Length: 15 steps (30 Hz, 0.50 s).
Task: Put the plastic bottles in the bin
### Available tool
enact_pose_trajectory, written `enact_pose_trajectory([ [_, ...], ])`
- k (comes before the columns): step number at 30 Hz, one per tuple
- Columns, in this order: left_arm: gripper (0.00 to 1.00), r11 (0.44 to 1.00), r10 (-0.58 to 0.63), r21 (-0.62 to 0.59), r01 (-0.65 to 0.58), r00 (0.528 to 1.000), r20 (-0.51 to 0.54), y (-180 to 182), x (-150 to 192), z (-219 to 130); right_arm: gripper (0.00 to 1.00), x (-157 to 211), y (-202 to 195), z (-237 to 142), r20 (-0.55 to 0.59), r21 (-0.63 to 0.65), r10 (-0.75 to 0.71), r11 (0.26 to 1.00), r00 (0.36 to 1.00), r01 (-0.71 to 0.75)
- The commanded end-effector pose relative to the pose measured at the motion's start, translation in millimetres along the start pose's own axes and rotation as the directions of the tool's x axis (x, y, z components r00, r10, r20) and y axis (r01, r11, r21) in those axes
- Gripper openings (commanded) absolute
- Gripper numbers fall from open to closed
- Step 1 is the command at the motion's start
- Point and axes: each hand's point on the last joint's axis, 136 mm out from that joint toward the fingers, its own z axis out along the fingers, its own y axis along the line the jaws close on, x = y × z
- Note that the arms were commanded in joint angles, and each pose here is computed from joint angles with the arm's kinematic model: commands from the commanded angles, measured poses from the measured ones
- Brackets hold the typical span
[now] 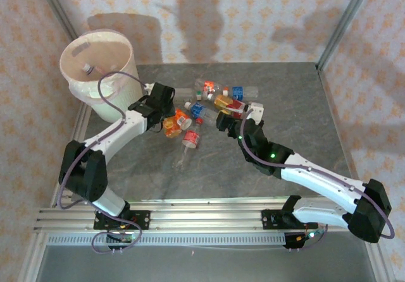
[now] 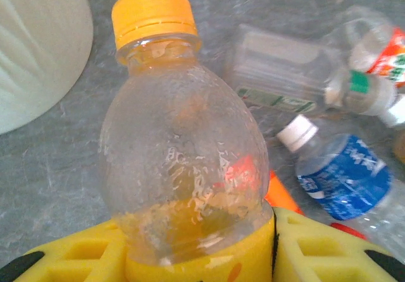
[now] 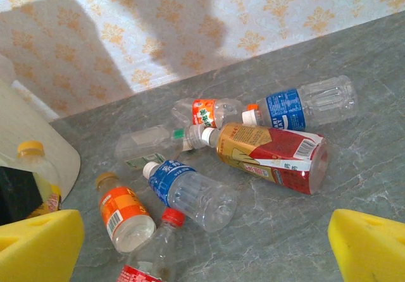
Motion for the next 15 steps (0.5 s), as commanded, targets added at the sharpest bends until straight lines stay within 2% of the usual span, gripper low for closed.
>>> enact_pose_trajectory([
  [1, 0.36, 0.994, 0.049, 0.093, -0.055, 0.996, 0.069, -16, -17, -17, 0.99, -7, -1, 1, 0.029, 0.012, 0.011, 1.0, 1.0, -0.011],
  [9, 0.36, 0.966, 0.097, 0.219, -0.139, 0.976, 0.193, -41, -62, -68, 0.99, -8, 0, 1, 0.029, 0.009, 0.006, 1.0, 1.0, -0.006],
  [15, 0.36, 0.946, 0.129, 0.234, -0.224, 0.923, 0.363, -50, -115, -128, 0.99, -9, 0, 1, 0.031, 0.008, 0.012, 1.0, 0.999, -0.012],
])
